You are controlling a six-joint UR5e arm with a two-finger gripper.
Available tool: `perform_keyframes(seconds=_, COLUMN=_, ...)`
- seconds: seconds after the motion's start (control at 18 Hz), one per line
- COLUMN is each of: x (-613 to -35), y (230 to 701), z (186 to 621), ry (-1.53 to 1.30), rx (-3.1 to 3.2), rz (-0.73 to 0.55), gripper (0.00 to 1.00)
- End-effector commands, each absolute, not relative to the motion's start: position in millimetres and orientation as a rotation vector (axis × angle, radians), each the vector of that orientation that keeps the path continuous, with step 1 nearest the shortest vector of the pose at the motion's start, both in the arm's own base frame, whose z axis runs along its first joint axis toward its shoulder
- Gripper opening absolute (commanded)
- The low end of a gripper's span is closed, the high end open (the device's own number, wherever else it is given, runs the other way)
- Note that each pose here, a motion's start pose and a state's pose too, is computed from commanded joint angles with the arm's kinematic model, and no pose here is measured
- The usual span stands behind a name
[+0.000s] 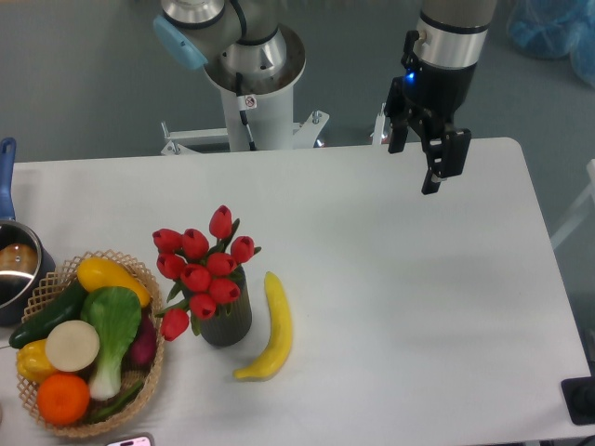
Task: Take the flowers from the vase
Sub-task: 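Move the open gripper toward the red tulips in the grey vase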
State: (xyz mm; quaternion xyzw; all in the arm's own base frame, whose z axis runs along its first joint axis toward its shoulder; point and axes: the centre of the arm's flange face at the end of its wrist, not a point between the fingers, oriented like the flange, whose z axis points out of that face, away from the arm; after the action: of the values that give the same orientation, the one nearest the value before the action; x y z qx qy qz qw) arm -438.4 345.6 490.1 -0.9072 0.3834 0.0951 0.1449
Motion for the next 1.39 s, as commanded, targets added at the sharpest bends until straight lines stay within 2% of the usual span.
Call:
perform_keyframes(seconds=0.44, x=-428.3, y=356.5, z=483.0, ry=1.113, rx=-2.591, rz=0.246, gripper=1.0)
perform_keyframes(seconds=0.61, x=-416.2, y=366.6, z=471.9, ry=0.841, rx=-2.511, rz=0.134, gripper=1.0)
perform_keyframes(seconds=0.89, x=-407.0, y=375.7, z=457.6, ry=0.621, rx=-2.492, rz=0.16, gripper=1.0)
perform_keyframes(seconds=1.17, x=-399.4, y=391.9, z=448.5, ry=0.435, rx=-2.409, rz=0.062, gripper=1.0)
perform_keyframes(seconds=1.39, x=-383.0, y=396.9, z=424.1, ry=0.378, rx=-2.253, rz=-0.09, gripper=1.0)
